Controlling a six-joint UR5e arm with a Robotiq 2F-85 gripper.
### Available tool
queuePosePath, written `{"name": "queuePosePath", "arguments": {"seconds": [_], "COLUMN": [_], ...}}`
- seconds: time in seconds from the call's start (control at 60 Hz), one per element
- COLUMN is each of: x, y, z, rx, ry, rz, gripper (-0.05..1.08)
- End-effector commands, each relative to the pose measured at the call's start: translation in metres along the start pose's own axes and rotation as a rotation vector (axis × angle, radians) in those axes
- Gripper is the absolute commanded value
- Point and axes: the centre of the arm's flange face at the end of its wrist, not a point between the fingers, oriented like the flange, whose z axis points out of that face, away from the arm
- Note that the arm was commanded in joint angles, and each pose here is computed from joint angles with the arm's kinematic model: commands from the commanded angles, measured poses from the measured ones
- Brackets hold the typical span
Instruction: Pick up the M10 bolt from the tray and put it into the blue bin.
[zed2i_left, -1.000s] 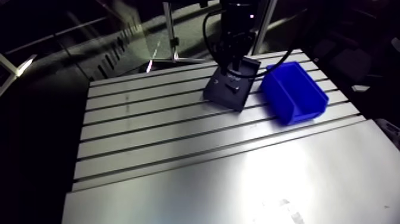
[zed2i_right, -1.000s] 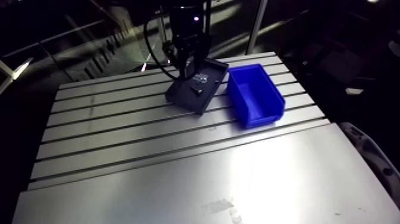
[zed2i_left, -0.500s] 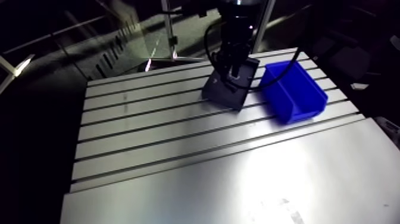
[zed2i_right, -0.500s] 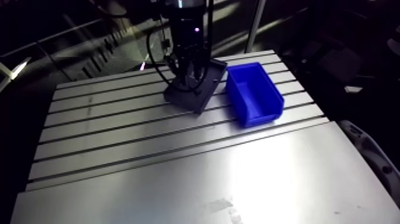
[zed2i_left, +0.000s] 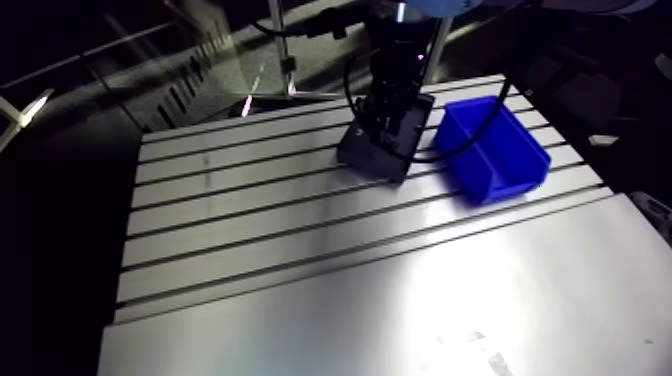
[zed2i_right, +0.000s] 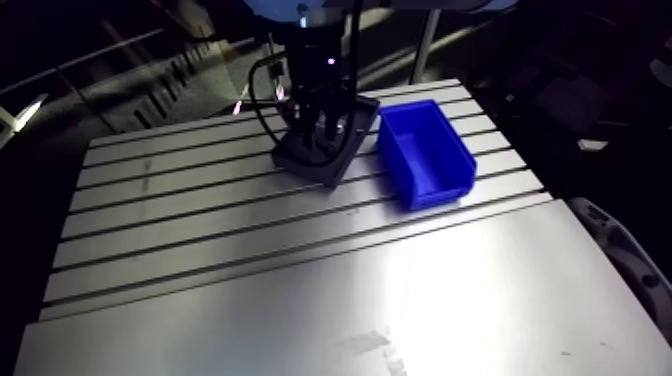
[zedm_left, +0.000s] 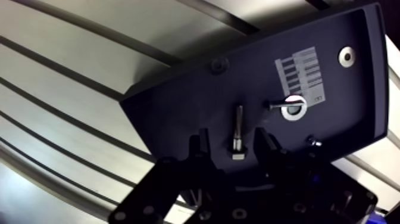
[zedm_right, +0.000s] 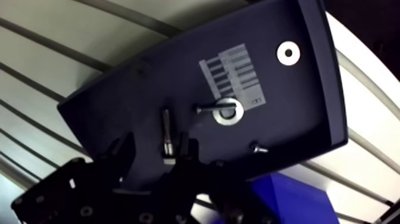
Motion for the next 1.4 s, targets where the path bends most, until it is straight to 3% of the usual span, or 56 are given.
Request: {"name": "queuePosePath", "arguments": {"seconds": [0.017,0.35,1.4], "x": [0.001,0.001,0.003], "y": [0.001,0.002,0.001], "z": [0.001,0.012,0.008], "rx": [-0.017,-0.005,-0.012], "ry": [0.018,0.008,0.014], "rz": [-0.005,-0.004,-0.007], "gripper": [0.49,0.50,0.69]}}
